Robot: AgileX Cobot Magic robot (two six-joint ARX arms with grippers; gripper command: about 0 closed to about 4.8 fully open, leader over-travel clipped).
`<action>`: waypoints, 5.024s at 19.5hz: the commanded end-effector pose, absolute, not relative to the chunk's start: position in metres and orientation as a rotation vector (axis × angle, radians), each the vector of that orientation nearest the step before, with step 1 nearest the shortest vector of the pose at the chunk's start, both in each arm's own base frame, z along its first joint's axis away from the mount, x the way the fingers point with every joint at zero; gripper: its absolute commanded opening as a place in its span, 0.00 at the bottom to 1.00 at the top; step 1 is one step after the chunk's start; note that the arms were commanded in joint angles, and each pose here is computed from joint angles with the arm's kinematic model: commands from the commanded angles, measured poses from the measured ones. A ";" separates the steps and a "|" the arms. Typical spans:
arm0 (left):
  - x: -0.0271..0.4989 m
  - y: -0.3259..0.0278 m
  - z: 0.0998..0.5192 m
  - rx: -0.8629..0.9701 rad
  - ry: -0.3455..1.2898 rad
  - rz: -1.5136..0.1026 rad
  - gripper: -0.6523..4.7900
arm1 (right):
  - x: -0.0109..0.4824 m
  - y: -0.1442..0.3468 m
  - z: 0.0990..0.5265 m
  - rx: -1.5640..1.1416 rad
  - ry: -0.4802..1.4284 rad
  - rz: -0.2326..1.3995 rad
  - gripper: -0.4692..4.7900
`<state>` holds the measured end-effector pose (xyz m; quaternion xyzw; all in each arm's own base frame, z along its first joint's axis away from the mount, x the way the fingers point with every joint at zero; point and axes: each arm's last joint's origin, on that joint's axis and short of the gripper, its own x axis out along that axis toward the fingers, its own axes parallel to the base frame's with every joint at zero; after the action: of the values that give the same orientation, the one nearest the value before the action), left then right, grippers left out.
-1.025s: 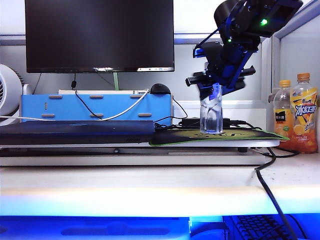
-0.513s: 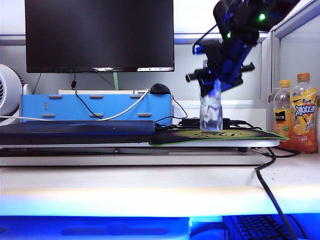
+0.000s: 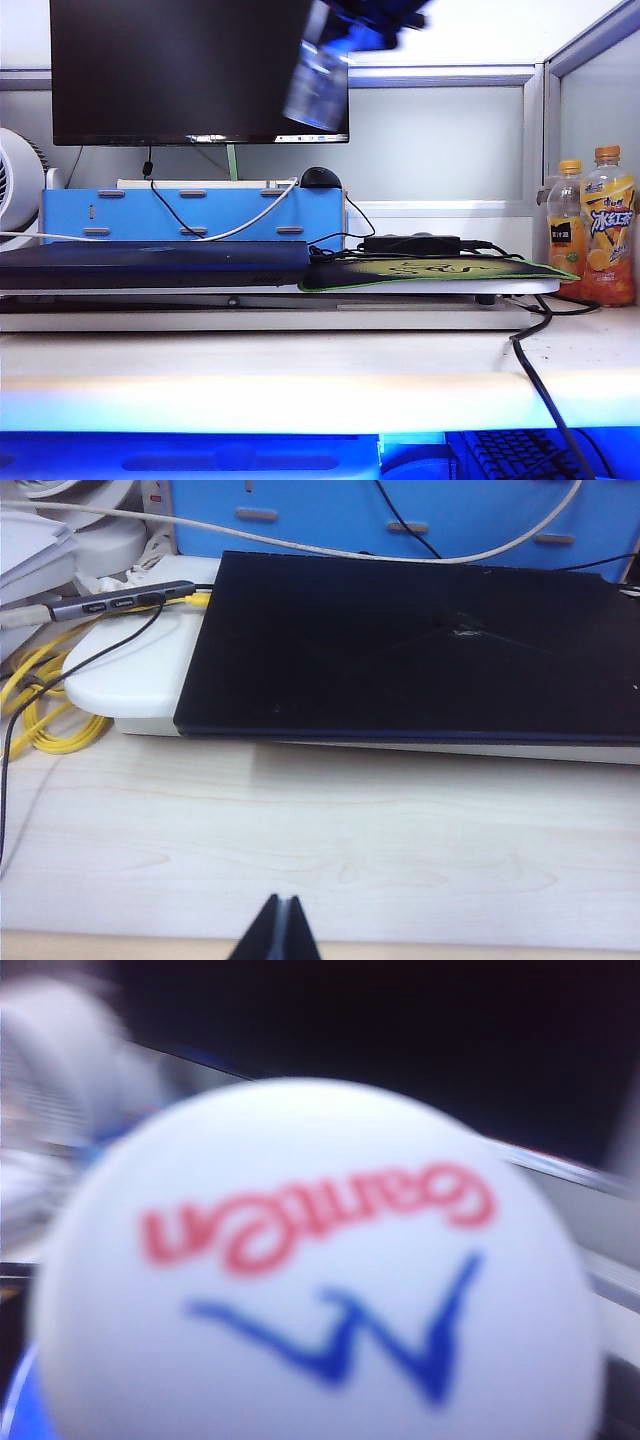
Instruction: Pick up the mineral water bottle and place it on the laptop.
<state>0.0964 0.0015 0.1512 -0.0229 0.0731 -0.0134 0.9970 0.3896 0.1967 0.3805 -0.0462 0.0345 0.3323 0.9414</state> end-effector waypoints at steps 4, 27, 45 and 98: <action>0.096 0.001 0.151 -0.045 0.146 -0.030 0.12 | 0.379 0.242 0.372 -0.084 0.033 0.801 0.08; 0.096 0.001 0.151 -0.045 0.146 -0.030 0.12 | 0.373 0.313 0.278 -0.250 0.311 0.883 0.08; 0.096 0.001 0.151 -0.045 0.146 -0.030 0.12 | 0.314 0.267 0.423 -0.163 -0.102 0.681 1.00; 0.096 0.001 0.151 -0.045 0.146 -0.030 0.12 | 0.099 0.009 0.194 0.011 -0.034 0.163 0.15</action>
<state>0.0964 0.0015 0.1512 -0.0229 0.0733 -0.0134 0.9970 0.0982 0.0088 0.1984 0.0036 -0.0213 0.0822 0.9964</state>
